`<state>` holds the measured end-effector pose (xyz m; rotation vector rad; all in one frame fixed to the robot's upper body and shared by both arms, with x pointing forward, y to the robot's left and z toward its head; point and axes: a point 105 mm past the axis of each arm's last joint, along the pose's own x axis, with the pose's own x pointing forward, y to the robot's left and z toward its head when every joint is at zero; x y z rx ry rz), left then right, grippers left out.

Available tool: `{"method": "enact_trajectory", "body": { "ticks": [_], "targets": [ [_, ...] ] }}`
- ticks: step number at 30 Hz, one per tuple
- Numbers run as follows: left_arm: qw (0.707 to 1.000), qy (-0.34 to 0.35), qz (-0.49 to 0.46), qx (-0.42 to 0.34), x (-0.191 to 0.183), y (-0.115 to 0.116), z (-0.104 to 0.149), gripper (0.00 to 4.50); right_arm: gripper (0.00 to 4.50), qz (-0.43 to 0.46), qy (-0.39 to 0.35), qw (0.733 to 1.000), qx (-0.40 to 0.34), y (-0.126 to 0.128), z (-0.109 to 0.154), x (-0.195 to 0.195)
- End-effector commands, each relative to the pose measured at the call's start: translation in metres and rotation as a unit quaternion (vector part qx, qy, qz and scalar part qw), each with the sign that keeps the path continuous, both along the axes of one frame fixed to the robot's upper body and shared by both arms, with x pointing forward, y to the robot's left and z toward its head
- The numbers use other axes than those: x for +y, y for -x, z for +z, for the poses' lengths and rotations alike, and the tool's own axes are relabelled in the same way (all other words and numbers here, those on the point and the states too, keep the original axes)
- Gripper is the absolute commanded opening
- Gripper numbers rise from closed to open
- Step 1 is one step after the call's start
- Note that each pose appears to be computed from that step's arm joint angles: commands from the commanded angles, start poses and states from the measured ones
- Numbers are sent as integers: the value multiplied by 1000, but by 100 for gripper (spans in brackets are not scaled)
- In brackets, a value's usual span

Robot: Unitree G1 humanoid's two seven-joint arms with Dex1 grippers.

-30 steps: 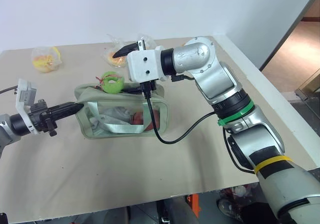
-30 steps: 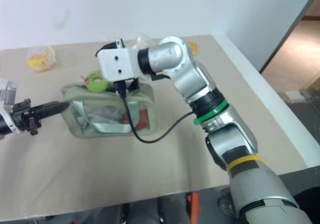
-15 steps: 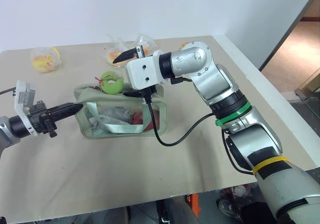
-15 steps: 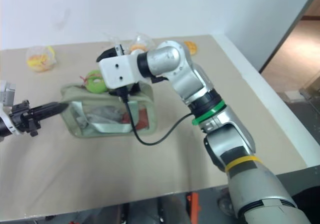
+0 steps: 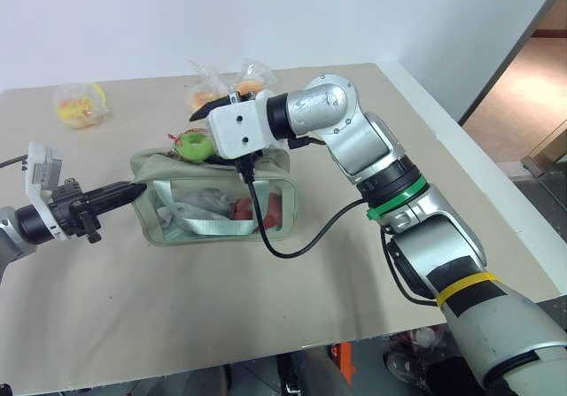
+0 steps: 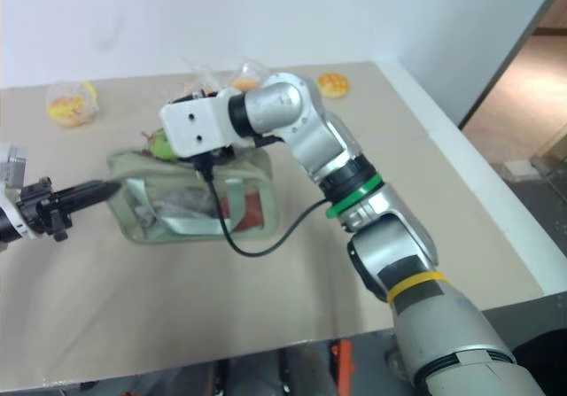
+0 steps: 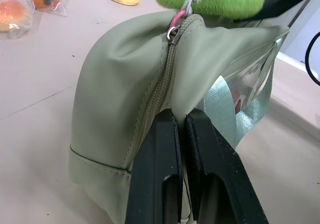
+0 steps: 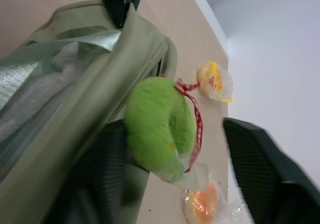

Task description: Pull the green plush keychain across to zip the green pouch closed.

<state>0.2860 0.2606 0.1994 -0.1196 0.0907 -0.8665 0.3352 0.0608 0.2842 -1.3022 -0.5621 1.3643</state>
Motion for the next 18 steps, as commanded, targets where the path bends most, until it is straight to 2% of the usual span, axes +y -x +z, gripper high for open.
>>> {"method": "enact_trajectory", "body": {
  "ticks": [1, 5, 6, 14, 18],
  "targets": [
    [1000, 3, 7, 8, 1, -2, -4, 0, 156, 10, -17, 1000, -23, 5, 20, -1],
    [1000, 6, 7, 9, 0, -5, -5, 0, 13, -2, -22, 999, -27, 0, 22, -3],
    [1000, 7, 6, 10, 1, -6, -5, 0, 3, -6, -24, 999, -28, -2, 23, -3],
    [1000, 7, 1, 12, -1, -11, -5, 0, 3, -47, -40, 997, -41, -17, 32, -13],
    [1000, 7, -1, 14, -1, -14, -6, 0, 3, -69, -40, 995, -58, -25, 48, -26]
  ]
}}
